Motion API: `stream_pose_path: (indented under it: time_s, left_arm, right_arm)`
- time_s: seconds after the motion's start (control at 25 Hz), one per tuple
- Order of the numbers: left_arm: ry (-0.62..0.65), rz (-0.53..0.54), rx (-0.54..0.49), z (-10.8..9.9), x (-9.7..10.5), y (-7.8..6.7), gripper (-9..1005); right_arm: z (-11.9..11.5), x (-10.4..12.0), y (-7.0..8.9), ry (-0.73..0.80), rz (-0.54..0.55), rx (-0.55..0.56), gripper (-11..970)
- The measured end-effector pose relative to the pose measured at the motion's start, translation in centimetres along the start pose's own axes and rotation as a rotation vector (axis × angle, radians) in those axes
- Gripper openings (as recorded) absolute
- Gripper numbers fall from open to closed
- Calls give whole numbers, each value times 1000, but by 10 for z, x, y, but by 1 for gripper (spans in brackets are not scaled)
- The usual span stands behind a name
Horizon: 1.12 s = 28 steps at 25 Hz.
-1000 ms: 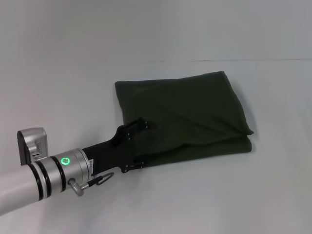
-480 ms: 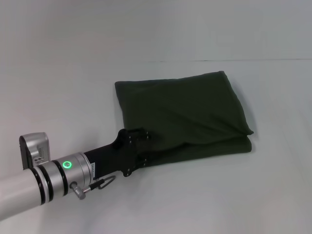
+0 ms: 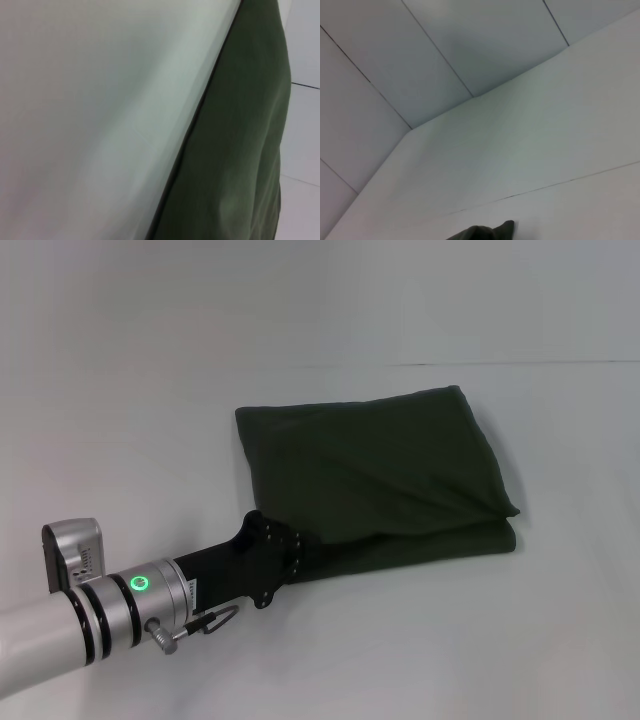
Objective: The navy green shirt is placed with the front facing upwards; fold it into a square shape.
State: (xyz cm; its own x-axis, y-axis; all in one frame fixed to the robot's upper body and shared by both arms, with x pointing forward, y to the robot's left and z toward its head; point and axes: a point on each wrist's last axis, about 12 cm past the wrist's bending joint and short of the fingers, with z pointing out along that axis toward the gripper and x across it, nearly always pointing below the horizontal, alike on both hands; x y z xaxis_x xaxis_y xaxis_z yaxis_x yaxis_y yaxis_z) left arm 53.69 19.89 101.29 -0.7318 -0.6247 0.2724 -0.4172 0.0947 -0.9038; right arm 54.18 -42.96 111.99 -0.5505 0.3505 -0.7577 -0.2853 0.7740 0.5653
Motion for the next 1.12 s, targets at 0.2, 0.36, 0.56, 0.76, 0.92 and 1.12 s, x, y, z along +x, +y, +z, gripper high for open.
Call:
stream_pose_path:
  time_s: [0.2,0.36,0.56,0.76,0.92,1.12]
  left_arm:
    - [0,1,0,0,0,0,101]
    - [14,10,11,-2,2,2,41]
    - [13,5,52,-11,4,6,32]
    - [16,-1,84,-17,5,8,31]
    - [14,-5,86,-20,5,9,31]
    - [21,15,112,-22,4,5,32]
  right_arm:
    - [-1,1,-1,0,2,2,521]
    - [-1,1,-1,1,4,4,521]
    - [-1,2,-1,2,8,1,522]
    - [0,4,0,3,14,-3,522]
    - [1,4,0,3,16,-4,523]
    - [2,3,1,3,15,-7,523]
